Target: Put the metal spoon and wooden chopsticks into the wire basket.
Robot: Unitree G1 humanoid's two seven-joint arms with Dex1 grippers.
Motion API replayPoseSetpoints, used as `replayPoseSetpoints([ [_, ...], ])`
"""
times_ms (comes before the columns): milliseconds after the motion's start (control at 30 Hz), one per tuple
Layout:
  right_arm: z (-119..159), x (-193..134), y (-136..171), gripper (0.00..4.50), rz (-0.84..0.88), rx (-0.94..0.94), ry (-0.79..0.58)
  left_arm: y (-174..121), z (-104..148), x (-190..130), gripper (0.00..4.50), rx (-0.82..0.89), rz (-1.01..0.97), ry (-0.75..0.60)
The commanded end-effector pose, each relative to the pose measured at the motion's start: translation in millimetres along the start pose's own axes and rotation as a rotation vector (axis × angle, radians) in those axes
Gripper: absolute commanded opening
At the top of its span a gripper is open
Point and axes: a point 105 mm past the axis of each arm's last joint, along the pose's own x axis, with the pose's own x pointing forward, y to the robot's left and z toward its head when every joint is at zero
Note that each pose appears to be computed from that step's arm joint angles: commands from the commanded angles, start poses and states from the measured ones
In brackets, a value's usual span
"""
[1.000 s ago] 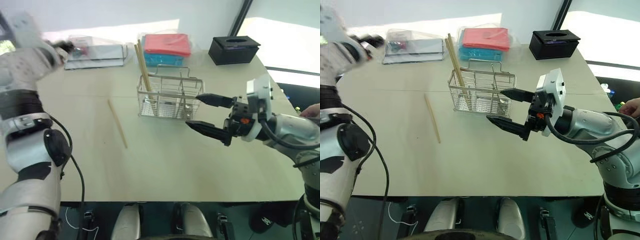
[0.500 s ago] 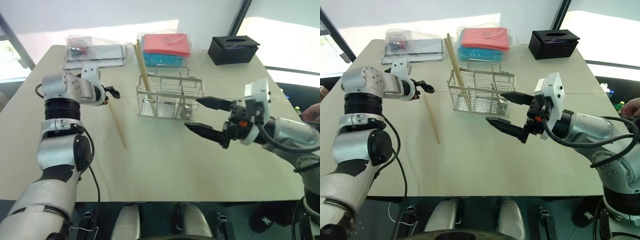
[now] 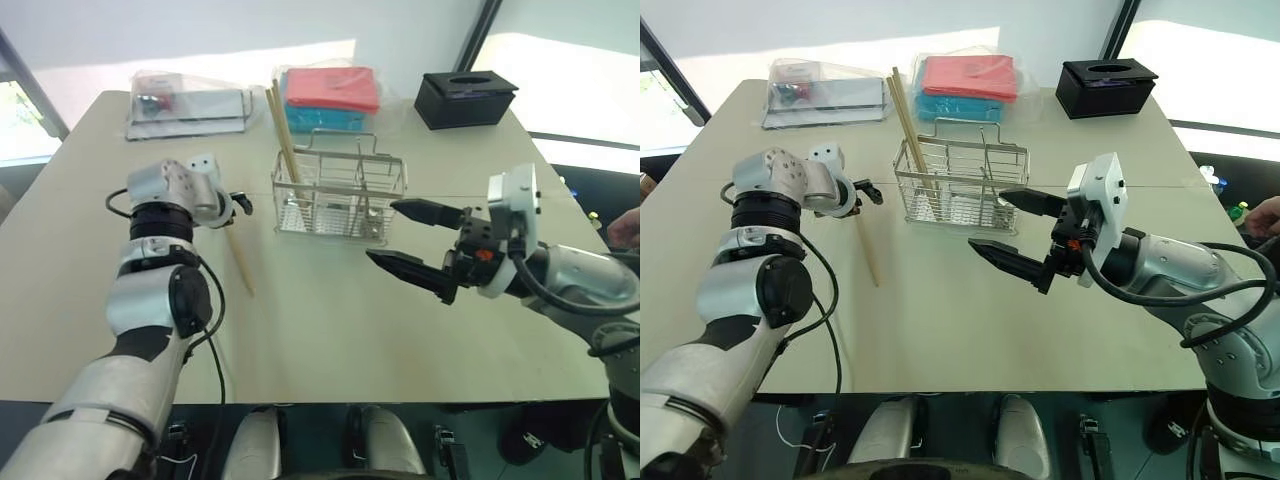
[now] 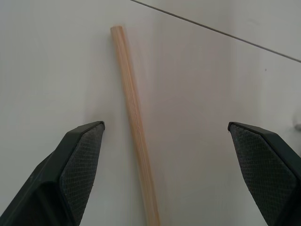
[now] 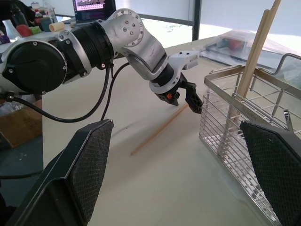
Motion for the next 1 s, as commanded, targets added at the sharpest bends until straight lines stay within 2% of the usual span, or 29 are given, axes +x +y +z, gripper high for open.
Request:
replayPoseSetpoints([
  [33, 11.6, -5.0, 1.6, 4.50, -0.011, -0.045, -0.027, -1.0, 11.0, -3.1, 4.45, -0.031, 0.021, -0.041],
  [133, 10.4, -5.8, 1.7, 4.50, -0.015, -0.040, -0.025, 0.0, 5.0, 2.6, 4.45, -0.061, 0.036, -0.021],
  [233, 9.3, -6.1, 1.5, 4.50, -0.017, -0.043, -0.020, 6.9, 6.4, 5.0, 3.58, -0.092, 0.086, -0.034],
  [333, 9.8, -6.6, 0.2, 4.50, -0.021, -0.041, -0.022, 8.2, 10.8, 4.3, 2.16, -0.100, 0.101, -0.054],
  [400, 10.1, -6.9, 0.0, 4.50, -0.022, -0.040, -0.023, 7.7, 12.1, 3.9, 0.99, -0.103, 0.103, -0.058],
  [467, 10.2, -6.8, -0.4, 4.50, -0.023, -0.040, -0.024, 7.0, 12.7, 3.7, 0.02, -0.104, 0.102, -0.059],
  [633, 10.1, -6.3, -1.1, 4.50, -0.022, -0.040, -0.026, 11.4, 18.6, 2.0, 0.02, -0.084, 0.126, -0.090],
  [800, 10.1, -6.9, -1.9, 4.50, -0.016, -0.038, -0.018, 22.8, 73.1, -22.7, 0.02, -0.121, 0.072, -0.362],
  [867, 11.5, -6.3, -1.2, 4.50, -0.011, -0.034, -0.017, 22.0, 117.1, -51.5, 0.02, -0.007, 0.004, -0.652],
  [933, 12.1, -5.5, -0.3, 4.50, -0.007, -0.031, -0.017, 16.2, 143.6, -80.2, 0.02, 0.120, -0.063, -0.871],
  [1000, 12.0, -6.2, 0.2, 4.50, -0.005, -0.028, -0.016, 13.6, 157.8, -103.3, 0.02, 0.203, -0.095, -1.023],
])
